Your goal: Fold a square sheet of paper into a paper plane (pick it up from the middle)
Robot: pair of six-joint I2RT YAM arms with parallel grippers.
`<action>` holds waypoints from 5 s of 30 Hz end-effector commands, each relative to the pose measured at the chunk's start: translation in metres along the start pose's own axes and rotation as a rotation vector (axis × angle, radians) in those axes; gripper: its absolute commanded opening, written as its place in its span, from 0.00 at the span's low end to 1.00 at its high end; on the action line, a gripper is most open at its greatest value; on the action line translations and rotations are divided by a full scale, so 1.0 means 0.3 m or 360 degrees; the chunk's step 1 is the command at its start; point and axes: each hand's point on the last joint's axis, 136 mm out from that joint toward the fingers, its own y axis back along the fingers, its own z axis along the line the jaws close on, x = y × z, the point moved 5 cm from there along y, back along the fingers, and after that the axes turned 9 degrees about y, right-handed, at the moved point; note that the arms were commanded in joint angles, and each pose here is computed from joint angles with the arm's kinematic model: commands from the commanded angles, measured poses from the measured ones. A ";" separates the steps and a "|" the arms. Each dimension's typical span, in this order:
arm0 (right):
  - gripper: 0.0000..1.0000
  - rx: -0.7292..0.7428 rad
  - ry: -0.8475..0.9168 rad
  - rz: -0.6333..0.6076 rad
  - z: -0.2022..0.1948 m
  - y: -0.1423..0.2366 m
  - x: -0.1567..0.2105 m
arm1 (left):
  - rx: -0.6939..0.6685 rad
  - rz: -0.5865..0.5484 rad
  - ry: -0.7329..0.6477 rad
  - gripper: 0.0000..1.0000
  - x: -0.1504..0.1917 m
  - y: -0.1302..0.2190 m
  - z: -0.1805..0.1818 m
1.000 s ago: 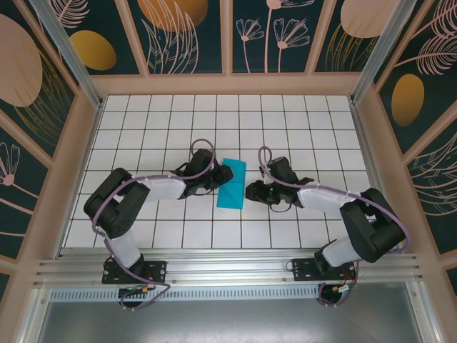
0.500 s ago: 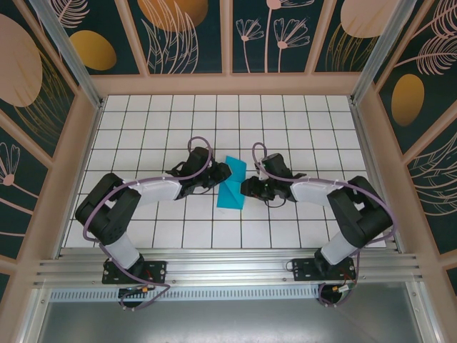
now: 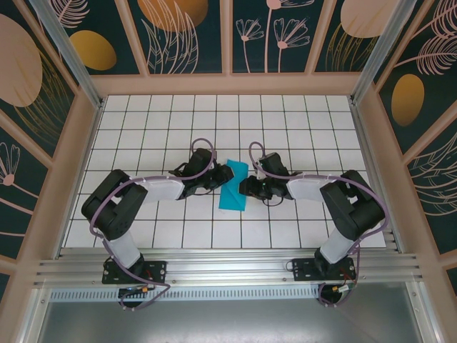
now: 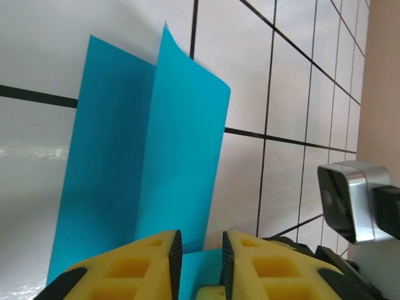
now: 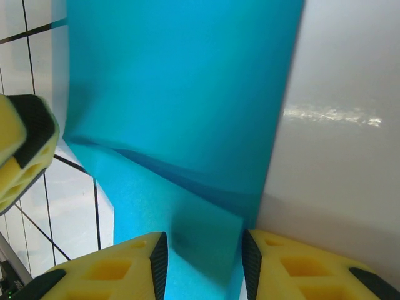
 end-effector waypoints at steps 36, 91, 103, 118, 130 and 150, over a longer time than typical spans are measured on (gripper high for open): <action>0.25 -0.0229 -0.0088 -0.0283 0.014 0.103 -0.159 | -0.0292 0.0012 0.0073 0.24 0.049 -0.065 0.168; 0.14 -0.0215 -0.0163 -0.0170 -0.108 -0.108 -0.380 | -0.0463 0.0039 0.0030 0.22 0.062 -0.084 0.231; 0.13 -0.0005 -0.0281 -0.0150 -0.202 -0.153 -0.371 | -0.0467 0.0031 0.0024 0.22 0.063 -0.079 0.227; 0.32 -0.0151 -0.0078 -0.0275 -0.029 0.074 -0.349 | -0.0447 0.0015 0.0024 0.22 0.056 -0.075 0.207; 0.43 -0.0358 0.0017 -0.0101 0.020 0.045 -0.100 | -0.0435 0.0025 0.0022 0.22 0.058 -0.082 0.200; 0.43 -0.0339 0.0007 0.0038 -0.004 -0.038 -0.027 | -0.0436 0.0022 0.0023 0.21 0.056 -0.082 0.198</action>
